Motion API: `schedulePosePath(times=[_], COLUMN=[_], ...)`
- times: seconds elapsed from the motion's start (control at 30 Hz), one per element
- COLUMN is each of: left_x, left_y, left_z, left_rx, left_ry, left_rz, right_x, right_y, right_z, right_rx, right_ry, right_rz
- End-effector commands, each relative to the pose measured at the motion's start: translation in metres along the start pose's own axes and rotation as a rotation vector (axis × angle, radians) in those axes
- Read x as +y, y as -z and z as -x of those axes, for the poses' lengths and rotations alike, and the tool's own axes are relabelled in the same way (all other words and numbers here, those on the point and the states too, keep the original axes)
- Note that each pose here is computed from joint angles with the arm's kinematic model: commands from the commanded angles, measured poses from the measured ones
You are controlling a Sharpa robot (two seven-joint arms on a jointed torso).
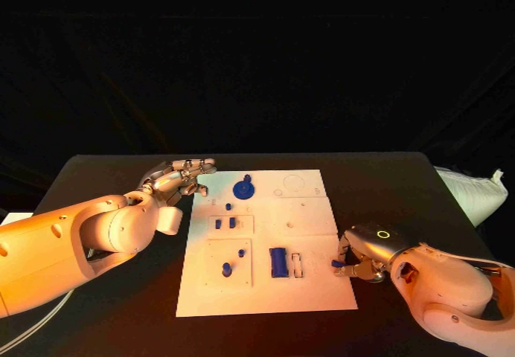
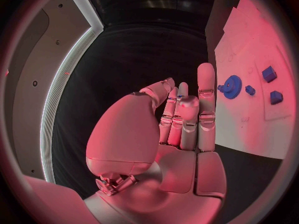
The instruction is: Assemble the parts on the task board
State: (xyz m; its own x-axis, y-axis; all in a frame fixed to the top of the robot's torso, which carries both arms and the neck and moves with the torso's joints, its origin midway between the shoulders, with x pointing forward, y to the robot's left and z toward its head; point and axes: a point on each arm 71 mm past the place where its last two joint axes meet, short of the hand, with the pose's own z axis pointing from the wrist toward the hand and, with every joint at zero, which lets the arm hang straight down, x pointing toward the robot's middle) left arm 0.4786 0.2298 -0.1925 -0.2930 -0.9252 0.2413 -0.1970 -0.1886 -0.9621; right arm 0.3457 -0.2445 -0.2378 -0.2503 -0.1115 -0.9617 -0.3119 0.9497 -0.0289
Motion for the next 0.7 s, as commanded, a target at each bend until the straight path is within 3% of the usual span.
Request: schedulePosePath(times=[0.03, 0.7], left_x=[0.0, 0.0013], left_y=[-0.0003, -0.0003], left_z=[-0.0028, -0.0032], left_rx=[0.024, 0.024], left_ry=[0.004, 0.005], left_rz=[-0.005, -0.002], right_x=[-0.004, -0.0033], right_y=[0.0021, 0.0007], right_z=[-0.0093, -0.0135], right_rx=[0.061, 0.113], right_ry=[0.028, 0.036], right_rz=[-0.021, -0.018])
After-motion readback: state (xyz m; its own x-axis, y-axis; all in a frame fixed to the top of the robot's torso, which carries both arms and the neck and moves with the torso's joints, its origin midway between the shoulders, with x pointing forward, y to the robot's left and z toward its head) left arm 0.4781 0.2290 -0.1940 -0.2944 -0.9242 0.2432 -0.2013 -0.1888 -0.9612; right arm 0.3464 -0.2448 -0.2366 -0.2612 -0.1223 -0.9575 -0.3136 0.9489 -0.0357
